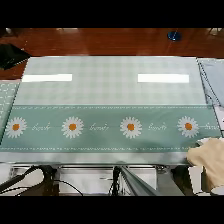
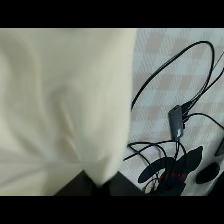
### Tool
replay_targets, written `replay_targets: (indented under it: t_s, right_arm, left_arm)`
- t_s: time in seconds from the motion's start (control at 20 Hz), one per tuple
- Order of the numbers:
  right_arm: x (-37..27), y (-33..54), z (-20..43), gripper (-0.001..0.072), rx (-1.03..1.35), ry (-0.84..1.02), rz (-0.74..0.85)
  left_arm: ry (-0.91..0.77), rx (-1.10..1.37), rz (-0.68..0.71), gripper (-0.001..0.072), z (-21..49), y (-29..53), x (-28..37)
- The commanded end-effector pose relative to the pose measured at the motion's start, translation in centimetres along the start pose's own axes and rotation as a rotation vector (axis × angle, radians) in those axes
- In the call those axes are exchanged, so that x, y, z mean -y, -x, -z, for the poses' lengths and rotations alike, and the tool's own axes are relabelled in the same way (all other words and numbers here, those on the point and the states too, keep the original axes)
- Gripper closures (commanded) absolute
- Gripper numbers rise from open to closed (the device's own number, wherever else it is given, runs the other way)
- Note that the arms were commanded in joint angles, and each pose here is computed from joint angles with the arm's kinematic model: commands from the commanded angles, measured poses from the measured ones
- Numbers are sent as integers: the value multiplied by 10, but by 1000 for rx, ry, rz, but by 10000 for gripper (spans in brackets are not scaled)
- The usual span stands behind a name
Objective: Fold the shirts.
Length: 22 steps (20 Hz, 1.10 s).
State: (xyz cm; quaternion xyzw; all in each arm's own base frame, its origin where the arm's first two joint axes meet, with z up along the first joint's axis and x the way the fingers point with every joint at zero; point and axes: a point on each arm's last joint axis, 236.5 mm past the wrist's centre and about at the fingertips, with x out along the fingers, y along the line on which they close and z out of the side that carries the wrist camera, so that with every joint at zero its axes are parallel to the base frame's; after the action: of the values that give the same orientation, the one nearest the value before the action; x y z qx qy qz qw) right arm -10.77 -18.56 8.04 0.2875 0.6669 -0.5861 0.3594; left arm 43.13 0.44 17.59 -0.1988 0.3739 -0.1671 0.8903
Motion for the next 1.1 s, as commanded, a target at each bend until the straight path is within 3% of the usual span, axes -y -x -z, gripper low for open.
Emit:
replay_targets:
  t_s: [0.0, 0.15, 0.2, 0.35, 0.4, 0.45, 0.5, 0.55, 0.6, 0.65, 0.7, 0.75, 0.8, 0.85, 0.9, 0.95, 1.05]
  right_arm:
    - [9, -17, -3, 540, 6, -15, 41]
    - [10, -36, -2, 262, -4, 28, 68]
    - [14, -42, -3, 221, 4, 27, 88]
    - [15, -46, -44, 217, 185, -130, 68]
    - [1, -38, -76, 249, 322, -196, -12]
    - [-31, -16, -114, 264, 478, -249, -185]
    - [-74, 37, -162, 263, 687, -355, -477]
    - [-99, 117, -208, 264, 897, -594, -864]
    - [-105, 184, -235, 264, 984, -832, -1210]
    - [-128, 238, -248, 264, 946, -937, -1496]
    - [-172, 297, -243, 264, 967, -733, -1654]
    - [-237, 375, -204, 316, 1091, -273, -1783]
    - [-299, 429, -146, 449, 1104, 116, -1908]
    - [-362, 458, -83, 470, 932, 377, -2009]
    - [-423, 461, -16, 469, 712, 598, -1997]
    - [-469, 444, 46, 469, 587, 824, -1884]
    - [-524, 369, 130, 466, 550, 1239, -1462]
  left_arm:
    - [3, 9, 12, 247, -2, 1, 4]
    - [3, 11, 5, 247, -3, 1, 1]
    - [1, 9, 2, 247, -2, 0, 1]
    - [-2, 5, -11, 246, -1, 0, -3]
    - [1, 4, -12, 246, -1, -2, -4]
    - [-1, 1, -12, 246, -1, -4, -6]
    - [-11, -6, -10, 245, 0, -6, -7]
    - [-10, -13, -8, 245, 2, -9, -9]
    - [-8, -16, -8, 239, 2, -12, -11]
    - [-43, -4, -16, 239, -1, -15, -14]
    - [-128, 28, -36, 239, -10, -18, -21]
    - [-174, 74, -66, 239, -22, -23, -30]
    - [-176, 130, -99, 240, -36, -29, -38]
    - [-184, 156, -117, 240, -43, -36, -40]
    - [-196, 137, -110, 240, -39, -47, -35]
    - [-192, 85, -96, 240, -26, -61, -25]
    - [-219, -91, -143, 240, 16, -89, -14]
